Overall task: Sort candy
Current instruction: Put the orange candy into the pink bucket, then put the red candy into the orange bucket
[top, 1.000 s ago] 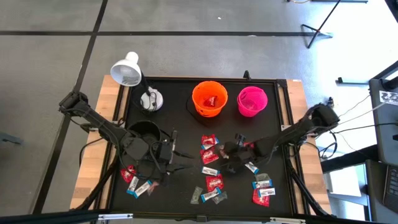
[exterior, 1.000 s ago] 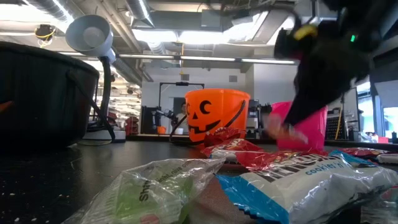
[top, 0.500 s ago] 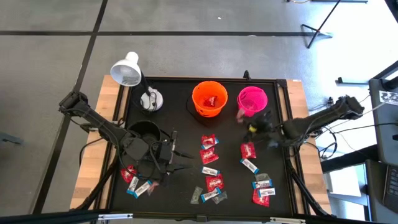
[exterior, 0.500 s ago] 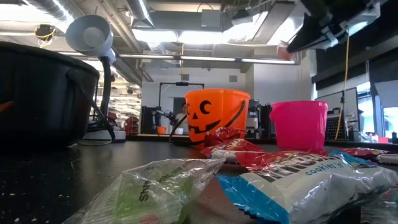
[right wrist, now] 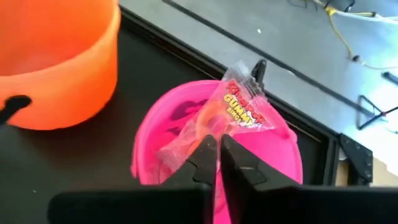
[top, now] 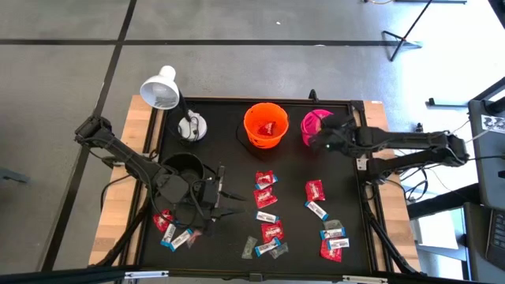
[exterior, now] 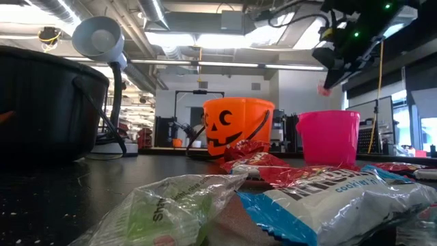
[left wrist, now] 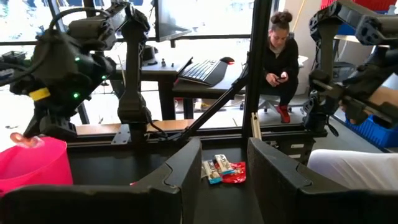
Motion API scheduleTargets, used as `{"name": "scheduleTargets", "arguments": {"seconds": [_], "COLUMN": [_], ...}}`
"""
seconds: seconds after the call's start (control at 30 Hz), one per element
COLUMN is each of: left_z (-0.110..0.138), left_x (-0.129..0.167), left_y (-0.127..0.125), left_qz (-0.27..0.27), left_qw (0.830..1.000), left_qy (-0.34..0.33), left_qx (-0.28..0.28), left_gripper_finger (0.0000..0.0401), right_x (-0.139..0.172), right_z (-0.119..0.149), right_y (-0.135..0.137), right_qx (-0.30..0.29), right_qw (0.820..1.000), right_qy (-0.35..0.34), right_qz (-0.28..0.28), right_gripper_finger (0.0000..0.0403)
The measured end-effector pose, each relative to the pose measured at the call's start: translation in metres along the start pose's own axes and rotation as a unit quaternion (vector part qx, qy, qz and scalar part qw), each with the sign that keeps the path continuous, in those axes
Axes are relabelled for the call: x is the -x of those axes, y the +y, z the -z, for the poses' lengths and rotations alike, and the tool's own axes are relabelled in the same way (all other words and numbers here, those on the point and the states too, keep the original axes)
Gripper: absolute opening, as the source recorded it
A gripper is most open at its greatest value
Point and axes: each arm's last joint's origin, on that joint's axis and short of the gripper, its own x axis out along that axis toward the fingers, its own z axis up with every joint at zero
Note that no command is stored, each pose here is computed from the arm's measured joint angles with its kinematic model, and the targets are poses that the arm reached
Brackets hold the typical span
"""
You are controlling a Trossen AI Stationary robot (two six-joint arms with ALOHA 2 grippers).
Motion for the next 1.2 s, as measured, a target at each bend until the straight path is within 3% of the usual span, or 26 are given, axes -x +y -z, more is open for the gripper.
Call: {"name": "scheduleTargets", "arguments": {"seconds": [0.17, 0.3, 0.4, 0.53, 0.67, 0.83, 1.03, 1.2], "left_z": [0.000, 0.001, 0.001, 0.001, 0.001, 0.001, 0.000, 0.000], "left_x": [0.000, 0.000, 0.000, -0.001, -0.001, 0.000, -0.001, -0.001], "left_y": [0.000, 0.000, 0.000, 0.001, 0.002, 0.001, 0.002, 0.002], "left_qz": [0.000, 0.000, -0.001, -0.003, -0.004, -0.003, -0.006, -0.006], "left_qw": [1.000, 1.000, 1.000, 1.000, 1.000, 1.000, 1.000, 1.000], "left_qy": [0.001, 0.004, 0.003, 0.003, 0.003, 0.003, 0.002, 0.002], "left_qx": [-0.006, -0.007, -0.008, -0.008, -0.007, 0.000, 0.000, 0.001], "left_gripper_finger": [0.0121, 0.0121, 0.0121, 0.0121, 0.0121, 0.0121, 0.0121, 0.0121], "right_x": [-0.006, -0.003, 0.005, 0.023, 0.039, 0.052, 0.050, 0.040], "right_z": [-0.003, -0.004, -0.007, -0.006, 0.008, 0.034, 0.060, 0.071], "right_y": [-0.007, -0.007, -0.002, 0.016, 0.033, 0.046, 0.049, 0.059], "right_qx": [0.004, -0.006, -0.017, -0.006, 0.048, 0.049, 0.010, 0.017], "right_qw": [1.000, 0.999, 0.992, 0.967, 0.952, 0.946, 0.948, 0.940], "right_qy": [0.011, 0.022, 0.031, 0.026, 0.038, 0.109, 0.232, 0.292], "right_qz": [0.010, -0.029, -0.122, -0.253, -0.300, -0.300, -0.220, -0.177], "right_gripper_finger": [0.0086, 0.0145, 0.0172, 0.0182, 0.0183, 0.0183, 0.0183, 0.0183]}}
